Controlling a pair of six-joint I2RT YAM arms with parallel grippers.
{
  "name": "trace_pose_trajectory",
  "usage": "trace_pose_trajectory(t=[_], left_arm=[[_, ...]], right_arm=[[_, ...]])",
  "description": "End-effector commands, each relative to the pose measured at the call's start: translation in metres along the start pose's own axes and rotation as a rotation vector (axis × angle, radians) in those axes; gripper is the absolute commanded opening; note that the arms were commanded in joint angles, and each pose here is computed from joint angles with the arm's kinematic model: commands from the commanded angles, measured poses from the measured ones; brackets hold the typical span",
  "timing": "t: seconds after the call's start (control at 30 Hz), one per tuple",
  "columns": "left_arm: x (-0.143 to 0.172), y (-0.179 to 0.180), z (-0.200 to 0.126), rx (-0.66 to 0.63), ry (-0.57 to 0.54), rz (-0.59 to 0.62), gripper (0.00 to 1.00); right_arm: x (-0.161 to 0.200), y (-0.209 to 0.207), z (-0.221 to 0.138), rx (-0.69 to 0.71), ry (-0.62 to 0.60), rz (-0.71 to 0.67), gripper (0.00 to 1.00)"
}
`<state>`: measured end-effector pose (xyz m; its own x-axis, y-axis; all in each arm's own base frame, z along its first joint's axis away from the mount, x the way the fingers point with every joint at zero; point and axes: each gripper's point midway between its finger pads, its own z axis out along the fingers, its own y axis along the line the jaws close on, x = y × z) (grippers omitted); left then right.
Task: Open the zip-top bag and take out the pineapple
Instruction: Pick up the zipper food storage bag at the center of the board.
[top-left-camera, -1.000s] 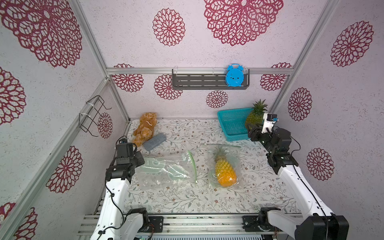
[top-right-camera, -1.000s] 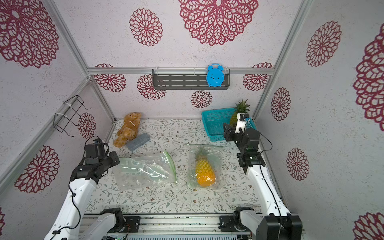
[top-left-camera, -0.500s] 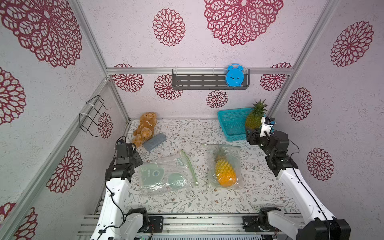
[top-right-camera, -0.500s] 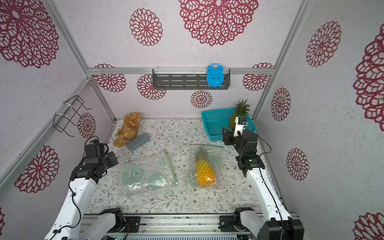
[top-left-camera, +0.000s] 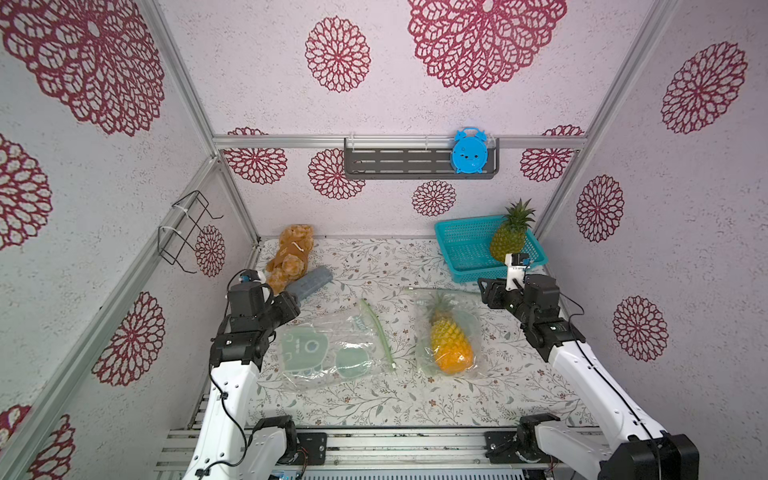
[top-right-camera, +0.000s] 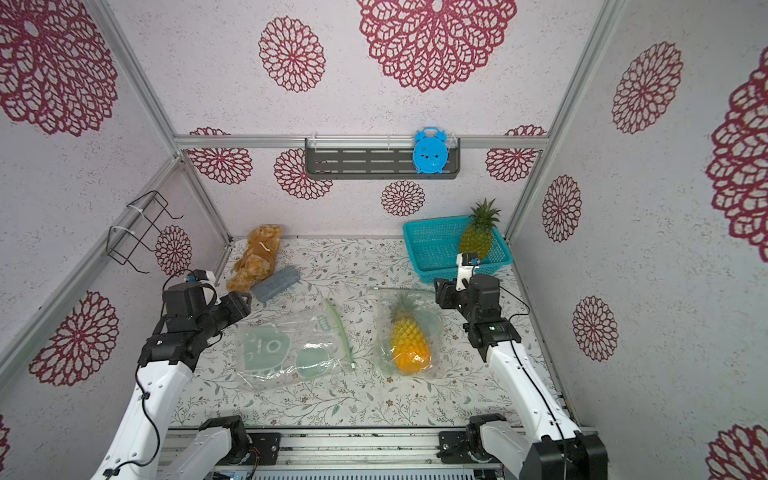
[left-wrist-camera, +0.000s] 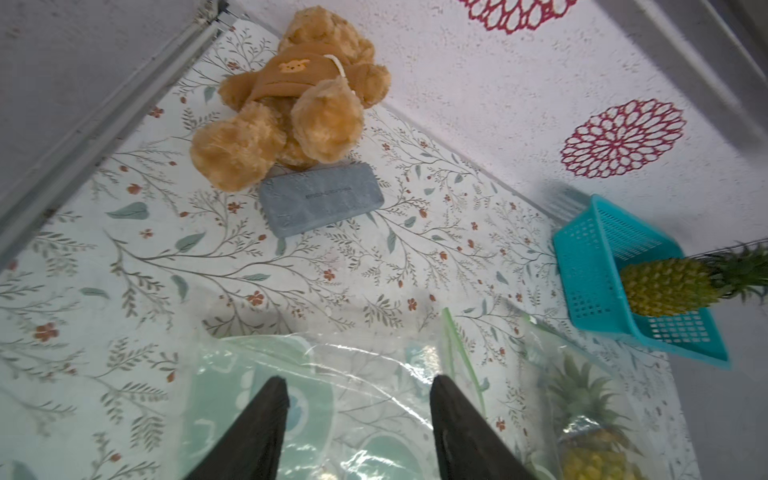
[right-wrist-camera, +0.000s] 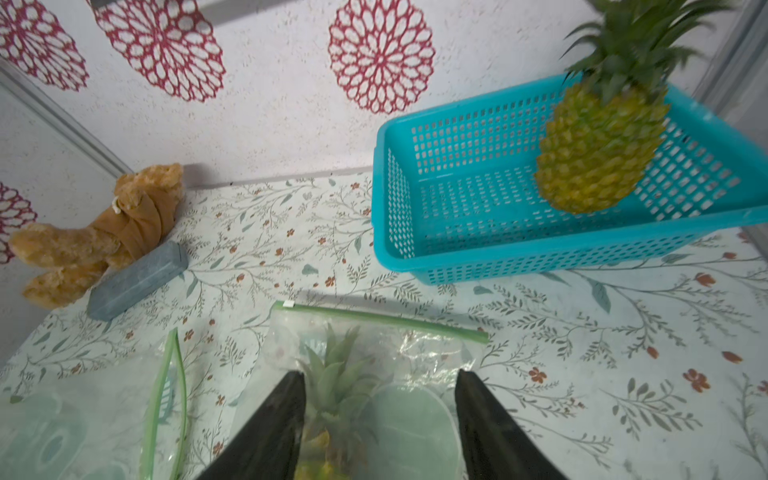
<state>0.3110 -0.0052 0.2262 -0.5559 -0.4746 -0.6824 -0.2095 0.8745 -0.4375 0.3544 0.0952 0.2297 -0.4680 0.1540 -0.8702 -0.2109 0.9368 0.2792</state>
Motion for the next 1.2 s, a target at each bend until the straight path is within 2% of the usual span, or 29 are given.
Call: trace_pose_trajectory(t=[0.0, 0.2, 0.37, 0.7, 1.17], left_arm=[[0.011, -0.032, 0.014, 0.118, 0.041, -0.031, 0.59], [0.035, -0.074, 0.045, 0.201, 0.122, -0.002, 0.60], [0.055, -0.109, 0.073, 0.243, 0.192, 0.030, 0.61], [0.094, -0.173, 0.137, 0.313, 0.322, 0.080, 0.65], [0.154, -0.253, 0.198, 0.436, 0.480, 0.117, 0.70]], right_arm=[[0.018, 0.019, 0.008, -0.062, 0.066, 0.011, 0.62], [0.052, 0.037, 0.025, -0.100, 0.176, 0.010, 0.62], [0.080, 0.039, 0.034, -0.078, 0.253, 0.002, 0.62], [0.126, 0.040, 0.033, -0.056, 0.379, -0.012, 0.58], [0.150, 0.046, 0.023, -0.062, 0.406, -0.020, 0.56]])
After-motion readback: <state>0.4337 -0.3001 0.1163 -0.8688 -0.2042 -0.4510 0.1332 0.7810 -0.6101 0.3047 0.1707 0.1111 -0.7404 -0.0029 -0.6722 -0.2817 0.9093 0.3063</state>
